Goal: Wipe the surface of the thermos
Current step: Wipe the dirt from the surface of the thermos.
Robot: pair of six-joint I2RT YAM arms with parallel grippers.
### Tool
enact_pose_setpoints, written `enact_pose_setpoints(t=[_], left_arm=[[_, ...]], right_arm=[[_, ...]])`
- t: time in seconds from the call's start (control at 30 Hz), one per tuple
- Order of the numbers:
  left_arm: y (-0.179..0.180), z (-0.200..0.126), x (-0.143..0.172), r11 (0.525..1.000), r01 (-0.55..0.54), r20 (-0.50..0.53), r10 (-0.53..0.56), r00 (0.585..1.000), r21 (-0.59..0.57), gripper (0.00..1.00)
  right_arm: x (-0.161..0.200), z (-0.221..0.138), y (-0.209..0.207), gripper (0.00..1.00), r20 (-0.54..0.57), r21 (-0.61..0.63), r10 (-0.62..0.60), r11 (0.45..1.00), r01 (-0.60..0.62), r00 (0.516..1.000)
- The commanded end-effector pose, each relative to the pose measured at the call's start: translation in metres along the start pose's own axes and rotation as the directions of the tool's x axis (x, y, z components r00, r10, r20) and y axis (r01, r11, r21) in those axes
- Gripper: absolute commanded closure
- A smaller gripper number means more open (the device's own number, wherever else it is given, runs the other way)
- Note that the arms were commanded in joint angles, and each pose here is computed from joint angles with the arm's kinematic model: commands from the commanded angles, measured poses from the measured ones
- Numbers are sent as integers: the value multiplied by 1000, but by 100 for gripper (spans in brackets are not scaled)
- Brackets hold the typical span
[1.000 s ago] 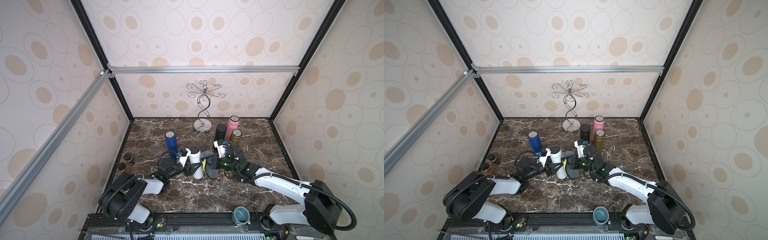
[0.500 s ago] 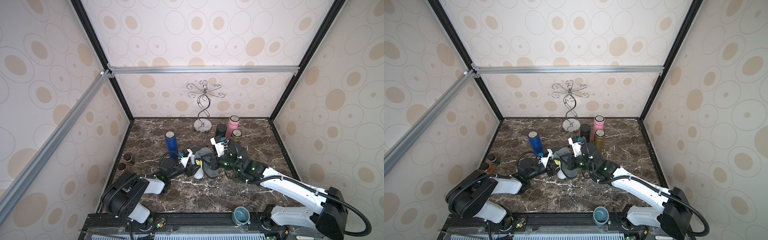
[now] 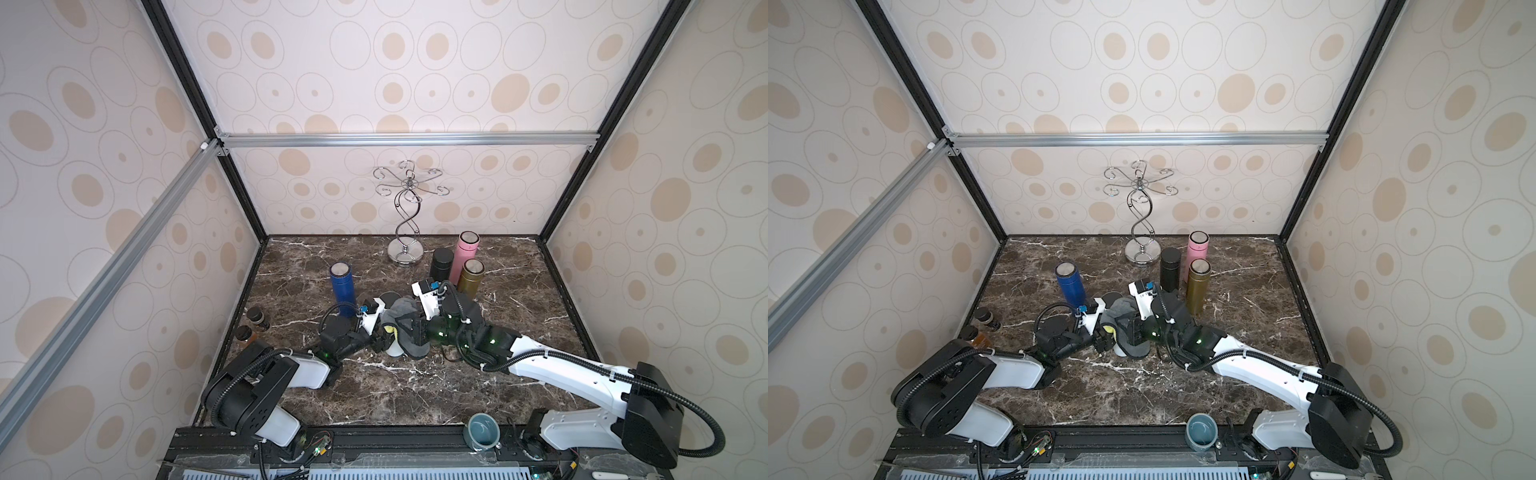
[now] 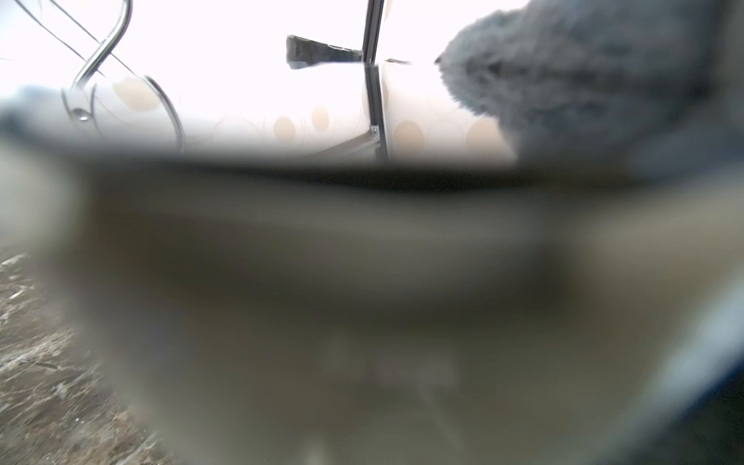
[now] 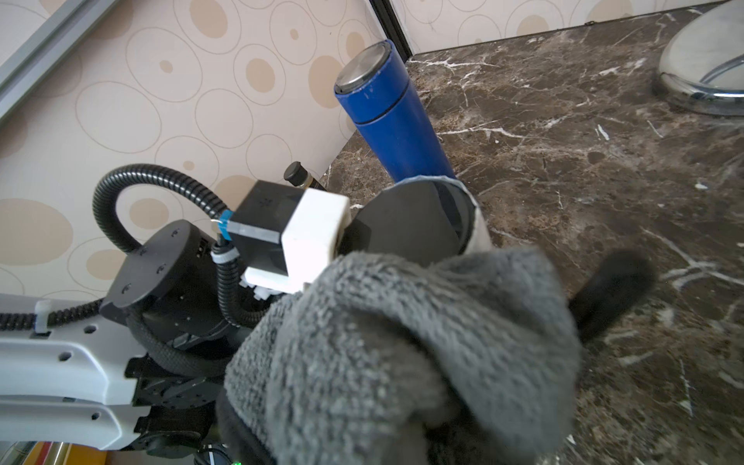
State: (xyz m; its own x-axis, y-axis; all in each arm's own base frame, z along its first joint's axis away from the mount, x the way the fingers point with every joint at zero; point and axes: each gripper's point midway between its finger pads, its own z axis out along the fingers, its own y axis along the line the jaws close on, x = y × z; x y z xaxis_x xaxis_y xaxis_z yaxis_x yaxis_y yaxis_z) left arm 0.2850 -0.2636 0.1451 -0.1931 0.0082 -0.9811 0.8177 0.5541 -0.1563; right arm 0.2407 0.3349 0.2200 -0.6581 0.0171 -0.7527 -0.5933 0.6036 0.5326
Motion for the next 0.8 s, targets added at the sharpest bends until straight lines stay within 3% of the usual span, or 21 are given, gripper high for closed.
enact_pose_setpoints(t=[0.0, 0.2, 0.47, 0.77], left_arm=[[-13, 3, -38, 994, -97, 115, 92, 989, 43, 100], [-16, 4, -38, 994, -98, 114, 91, 989, 56, 100], [-22, 3, -30, 989, -138, 84, 134, 987, 49, 100], [-23, 5, -28, 988, -145, 77, 141, 987, 44, 100]], right_arm=[[38, -9, -30, 100, -97, 116, 23, 993, -12, 995], [29, -38, -35, 100, -75, 188, -20, 982, 34, 997], [-51, -64, 14, 100, 65, 132, -165, 979, 156, 984], [-105, -19, 46, 100, 98, 88, -206, 976, 198, 974]])
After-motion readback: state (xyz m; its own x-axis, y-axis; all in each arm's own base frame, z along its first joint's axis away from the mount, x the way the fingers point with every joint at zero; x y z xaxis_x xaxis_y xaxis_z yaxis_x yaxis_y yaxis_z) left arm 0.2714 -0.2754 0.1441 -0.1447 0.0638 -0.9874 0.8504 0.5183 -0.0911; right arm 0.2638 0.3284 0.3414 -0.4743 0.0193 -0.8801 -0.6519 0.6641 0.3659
